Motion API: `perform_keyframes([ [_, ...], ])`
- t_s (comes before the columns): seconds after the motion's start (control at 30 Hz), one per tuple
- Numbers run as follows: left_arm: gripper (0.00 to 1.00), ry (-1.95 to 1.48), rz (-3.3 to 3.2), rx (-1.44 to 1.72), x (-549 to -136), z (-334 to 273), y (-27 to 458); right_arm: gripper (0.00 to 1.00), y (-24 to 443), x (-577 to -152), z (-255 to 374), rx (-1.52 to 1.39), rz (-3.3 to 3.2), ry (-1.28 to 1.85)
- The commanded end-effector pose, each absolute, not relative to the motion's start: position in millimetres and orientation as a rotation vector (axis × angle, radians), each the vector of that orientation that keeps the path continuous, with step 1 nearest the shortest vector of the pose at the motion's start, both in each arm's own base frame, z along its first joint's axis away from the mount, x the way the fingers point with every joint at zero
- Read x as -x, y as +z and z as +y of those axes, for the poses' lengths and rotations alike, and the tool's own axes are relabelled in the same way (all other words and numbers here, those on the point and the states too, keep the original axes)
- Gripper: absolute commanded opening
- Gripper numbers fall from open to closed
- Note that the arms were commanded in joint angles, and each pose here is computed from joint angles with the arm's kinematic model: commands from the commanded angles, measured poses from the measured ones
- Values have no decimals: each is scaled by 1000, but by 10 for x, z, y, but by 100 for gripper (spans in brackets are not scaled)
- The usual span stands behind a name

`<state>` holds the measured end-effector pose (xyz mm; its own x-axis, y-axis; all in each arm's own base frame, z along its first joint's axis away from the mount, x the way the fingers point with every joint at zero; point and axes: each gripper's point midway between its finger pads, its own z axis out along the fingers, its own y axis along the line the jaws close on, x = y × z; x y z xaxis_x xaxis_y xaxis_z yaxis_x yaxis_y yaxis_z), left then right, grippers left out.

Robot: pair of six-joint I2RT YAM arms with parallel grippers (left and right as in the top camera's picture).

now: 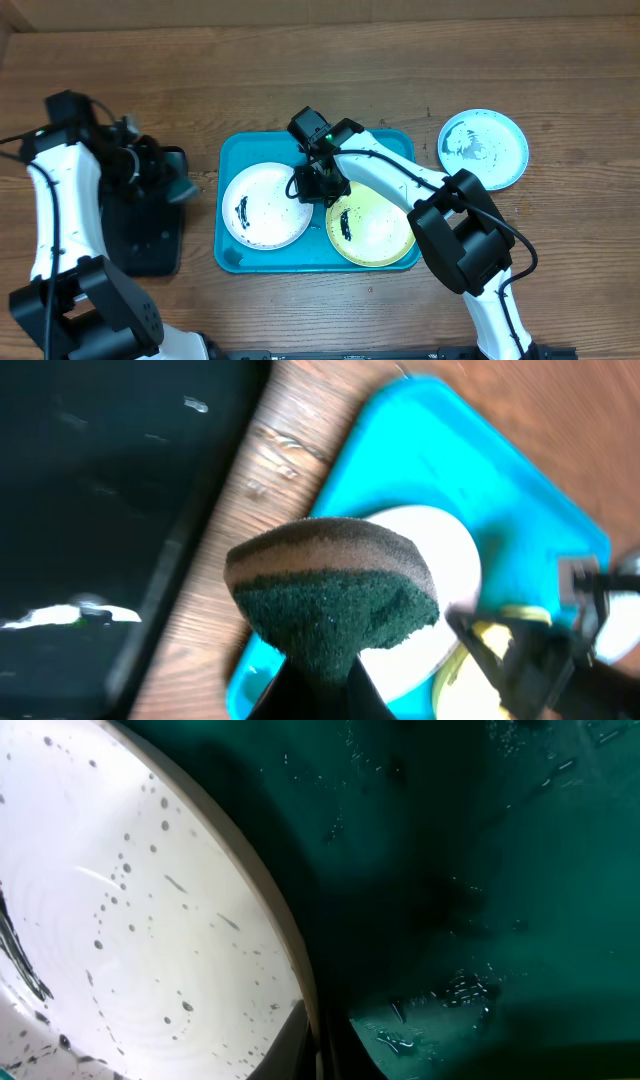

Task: Clean dirty plates on tray and stack at the side
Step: 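Lower the sponge with the left gripper onto the pink plate and scrub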

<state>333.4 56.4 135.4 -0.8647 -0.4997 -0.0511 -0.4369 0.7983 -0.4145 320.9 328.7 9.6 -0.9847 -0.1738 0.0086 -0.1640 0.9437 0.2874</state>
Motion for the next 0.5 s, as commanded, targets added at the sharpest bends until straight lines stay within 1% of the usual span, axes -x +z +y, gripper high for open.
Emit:
perform_keyframes([
  [0.0,4,-680,2857,507,-3331,203,1470,4,-14,-3232,3162,-218,-3111,-329],
  [0.07,4,-682,2895,429,-3299,47,1452,4,-15,-3243,3154,-215,-3116,-323],
  [0.23,4,-683,2967,281,-3223,-333,1287,4,-15,-3271,3118,-101,-3114,-321],
  [0.37,5,-624,3024,356,-3130,-501,972,4,-18,-3257,3097,-98,-3108,-310],
  [0.47,4,-643,3025,291,-3085,-664,767,4,-19,-3251,3091,-97,-3106,-306],
])
